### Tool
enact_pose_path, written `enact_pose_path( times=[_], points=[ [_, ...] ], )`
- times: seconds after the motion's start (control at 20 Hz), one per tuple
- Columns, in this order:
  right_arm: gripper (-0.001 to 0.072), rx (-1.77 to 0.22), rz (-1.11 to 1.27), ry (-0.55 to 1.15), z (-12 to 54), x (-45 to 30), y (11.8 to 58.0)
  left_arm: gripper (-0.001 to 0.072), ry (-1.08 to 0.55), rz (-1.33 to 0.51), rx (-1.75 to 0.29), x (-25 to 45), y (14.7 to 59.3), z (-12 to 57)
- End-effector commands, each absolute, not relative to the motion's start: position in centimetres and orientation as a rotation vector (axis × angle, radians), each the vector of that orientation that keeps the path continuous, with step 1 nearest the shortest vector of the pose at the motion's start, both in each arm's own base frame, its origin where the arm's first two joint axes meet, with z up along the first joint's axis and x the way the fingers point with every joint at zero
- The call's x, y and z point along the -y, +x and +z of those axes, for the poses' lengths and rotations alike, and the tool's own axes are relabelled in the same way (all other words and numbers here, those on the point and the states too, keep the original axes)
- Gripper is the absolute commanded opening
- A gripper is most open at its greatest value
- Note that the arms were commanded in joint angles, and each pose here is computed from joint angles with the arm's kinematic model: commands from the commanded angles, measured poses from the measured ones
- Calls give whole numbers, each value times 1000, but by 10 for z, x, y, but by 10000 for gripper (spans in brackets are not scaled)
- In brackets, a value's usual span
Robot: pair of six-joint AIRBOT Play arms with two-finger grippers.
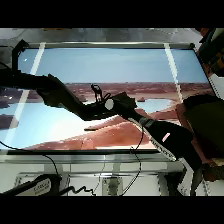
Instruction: Fold the clothes and pants, and hang the long-sleeved shirts on hangers.
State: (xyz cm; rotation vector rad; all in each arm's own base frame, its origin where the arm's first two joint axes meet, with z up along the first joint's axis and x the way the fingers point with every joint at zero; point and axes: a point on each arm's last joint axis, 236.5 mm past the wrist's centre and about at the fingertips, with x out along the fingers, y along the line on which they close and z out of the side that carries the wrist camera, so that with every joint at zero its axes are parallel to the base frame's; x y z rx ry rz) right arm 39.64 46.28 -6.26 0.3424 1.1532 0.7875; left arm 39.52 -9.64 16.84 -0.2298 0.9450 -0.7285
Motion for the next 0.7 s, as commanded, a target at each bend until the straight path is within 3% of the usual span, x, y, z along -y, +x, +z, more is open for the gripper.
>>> enact_pose_path(
  times=[0.0,0.25,0.55,0.6,0.65],
  points=[
    [10,-1240,727,210,-77,-396,419,15,-282,-772,-923,127,417,158],
    [10,-1286,507,333,-49,-232,485,14,-314,-847,-908,243,457,100],
    [10,-1217,320,471,-13,-99,514,16,-317,-800,-791,383,473,31],
    [10,-1206,297,486,-11,-85,517,30,-305,-777,-733,393,478,34],
    [10,-1199,276,500,-11,-73,519,128,-295,-760,-681,399,482,40]
  ],
)
